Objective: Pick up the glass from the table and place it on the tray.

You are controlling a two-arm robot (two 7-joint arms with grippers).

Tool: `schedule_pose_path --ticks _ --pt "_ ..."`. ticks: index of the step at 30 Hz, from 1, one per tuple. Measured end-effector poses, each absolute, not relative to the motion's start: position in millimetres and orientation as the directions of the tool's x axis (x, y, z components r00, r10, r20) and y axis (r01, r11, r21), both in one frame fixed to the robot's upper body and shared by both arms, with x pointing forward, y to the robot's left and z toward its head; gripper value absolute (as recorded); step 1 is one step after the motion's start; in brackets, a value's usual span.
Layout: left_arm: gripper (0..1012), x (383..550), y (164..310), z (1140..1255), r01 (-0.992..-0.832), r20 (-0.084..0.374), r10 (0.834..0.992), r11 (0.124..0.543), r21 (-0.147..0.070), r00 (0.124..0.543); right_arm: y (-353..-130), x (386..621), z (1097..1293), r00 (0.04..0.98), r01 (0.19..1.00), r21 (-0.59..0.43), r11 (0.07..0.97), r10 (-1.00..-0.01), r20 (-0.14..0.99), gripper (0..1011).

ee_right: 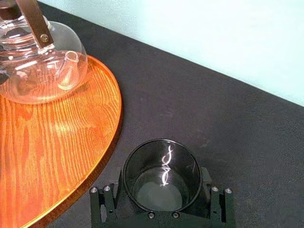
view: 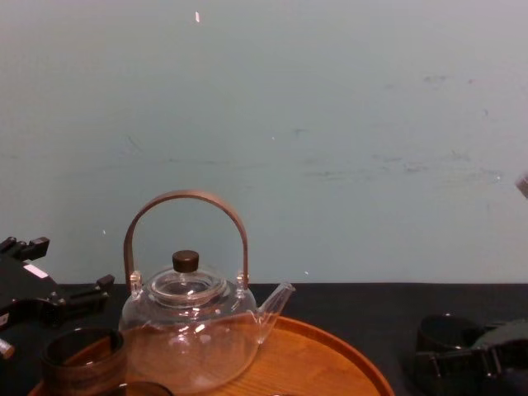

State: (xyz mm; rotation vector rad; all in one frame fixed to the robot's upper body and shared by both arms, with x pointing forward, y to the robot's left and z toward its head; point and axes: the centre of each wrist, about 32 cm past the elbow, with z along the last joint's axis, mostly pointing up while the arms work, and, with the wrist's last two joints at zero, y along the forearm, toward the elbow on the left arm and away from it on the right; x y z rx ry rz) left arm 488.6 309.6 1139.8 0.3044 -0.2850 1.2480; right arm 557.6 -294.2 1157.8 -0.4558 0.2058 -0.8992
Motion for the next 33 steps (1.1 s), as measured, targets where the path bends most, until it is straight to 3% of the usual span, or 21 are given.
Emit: schedule_pose_path --ticks 15,21,33 --pt "1001 488.6 309.7 1139.8 -0.955 0.374 0.88 0.287 0.07 0.292 -292.0 559.0 1157.8 0.606 0.709 -0.469 0.526 -0.795 0.023 1002" --pt "1001 488.6 309.7 1139.8 -0.955 0.374 0.88 0.287 0.07 0.292 -292.4 558.8 1157.8 0.606 0.709 -0.469 0.527 -0.795 0.022 905" --pt "1002 488.6 309.7 1139.8 -0.955 0.374 0.88 0.287 0.07 0.292 -292.7 558.5 1157.8 0.606 0.709 -0.467 0.529 -0.795 0.02 904"
